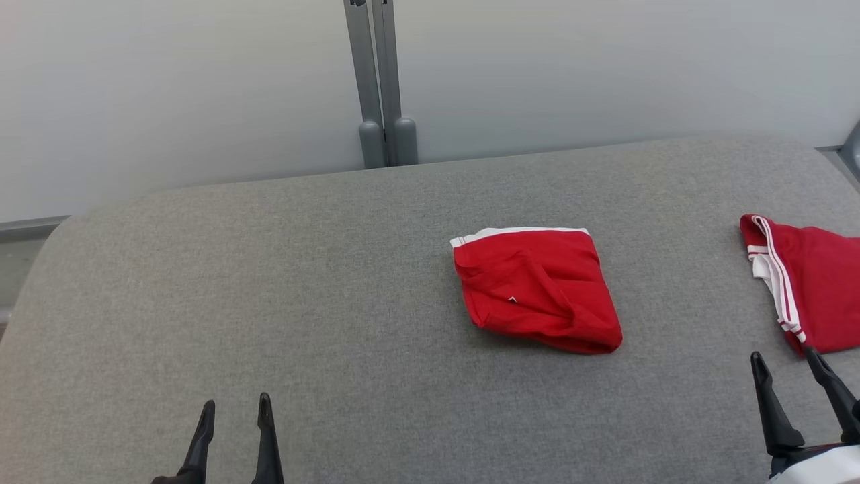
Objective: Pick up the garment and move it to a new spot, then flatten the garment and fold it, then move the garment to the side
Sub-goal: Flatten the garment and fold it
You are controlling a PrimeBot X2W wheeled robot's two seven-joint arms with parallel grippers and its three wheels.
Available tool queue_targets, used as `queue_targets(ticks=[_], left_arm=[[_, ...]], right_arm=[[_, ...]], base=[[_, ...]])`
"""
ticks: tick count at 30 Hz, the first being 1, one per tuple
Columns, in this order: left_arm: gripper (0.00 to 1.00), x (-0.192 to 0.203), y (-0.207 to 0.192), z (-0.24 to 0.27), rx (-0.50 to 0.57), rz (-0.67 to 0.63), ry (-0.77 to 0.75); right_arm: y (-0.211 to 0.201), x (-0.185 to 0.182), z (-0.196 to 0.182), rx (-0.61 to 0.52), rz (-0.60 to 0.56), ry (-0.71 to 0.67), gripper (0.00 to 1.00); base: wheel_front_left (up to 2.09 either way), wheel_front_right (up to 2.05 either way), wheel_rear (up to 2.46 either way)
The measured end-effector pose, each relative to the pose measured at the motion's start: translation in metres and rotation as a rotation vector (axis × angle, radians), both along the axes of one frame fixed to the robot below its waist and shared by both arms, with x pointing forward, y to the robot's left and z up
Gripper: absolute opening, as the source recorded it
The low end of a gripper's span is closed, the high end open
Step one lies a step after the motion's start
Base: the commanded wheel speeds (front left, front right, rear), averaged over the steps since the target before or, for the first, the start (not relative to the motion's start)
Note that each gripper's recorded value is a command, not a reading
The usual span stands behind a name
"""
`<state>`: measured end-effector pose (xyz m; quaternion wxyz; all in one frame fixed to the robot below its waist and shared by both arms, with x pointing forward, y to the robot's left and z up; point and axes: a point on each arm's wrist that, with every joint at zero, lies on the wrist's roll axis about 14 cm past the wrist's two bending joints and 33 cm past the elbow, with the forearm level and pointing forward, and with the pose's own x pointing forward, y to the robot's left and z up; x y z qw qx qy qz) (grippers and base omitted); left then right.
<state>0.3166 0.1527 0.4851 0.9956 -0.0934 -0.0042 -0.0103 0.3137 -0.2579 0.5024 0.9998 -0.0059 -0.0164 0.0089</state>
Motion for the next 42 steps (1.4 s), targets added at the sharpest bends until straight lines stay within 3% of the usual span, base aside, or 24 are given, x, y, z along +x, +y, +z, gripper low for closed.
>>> queue_targets(ticks=[25,26,29,33,37,42], left_arm=[[1.00,-0.016,0.015,-0.007,-0.001,0.047,0.019],[1.00,-0.016,0.014,-0.007,-0.001,0.047,0.022],[1.00,-0.012,0.008,-0.010,-0.004,0.029,0.034],[1.00,0.001,-0.004,-0.007,-0.009,-0.003,0.029],[1.00,0.028,-0.019,0.004,-0.016,-0.040,-0.008],[1.00,0.045,-0.023,-0.005,-0.026,-0.027,0.025]], right_arm=[[0.036,0.014,0.014,0.030,0.105,-0.049,1.00],[0.038,0.020,0.025,0.029,0.118,-0.079,0.92],[0.038,0.044,0.050,0.003,0.143,-0.147,0.00],[0.044,0.072,0.024,-0.056,0.198,-0.041,0.00],[0.066,0.121,0.024,-0.085,0.265,-0.007,0.00],[0.093,0.152,-0.026,-0.094,0.338,0.140,0.00]], base=[[0.00,0.00,0.00],[0.00,0.00,0.00],[0.00,0.00,0.00],[0.00,0.00,0.00],[0.00,0.00,0.00],[0.00,0.00,0.00]])
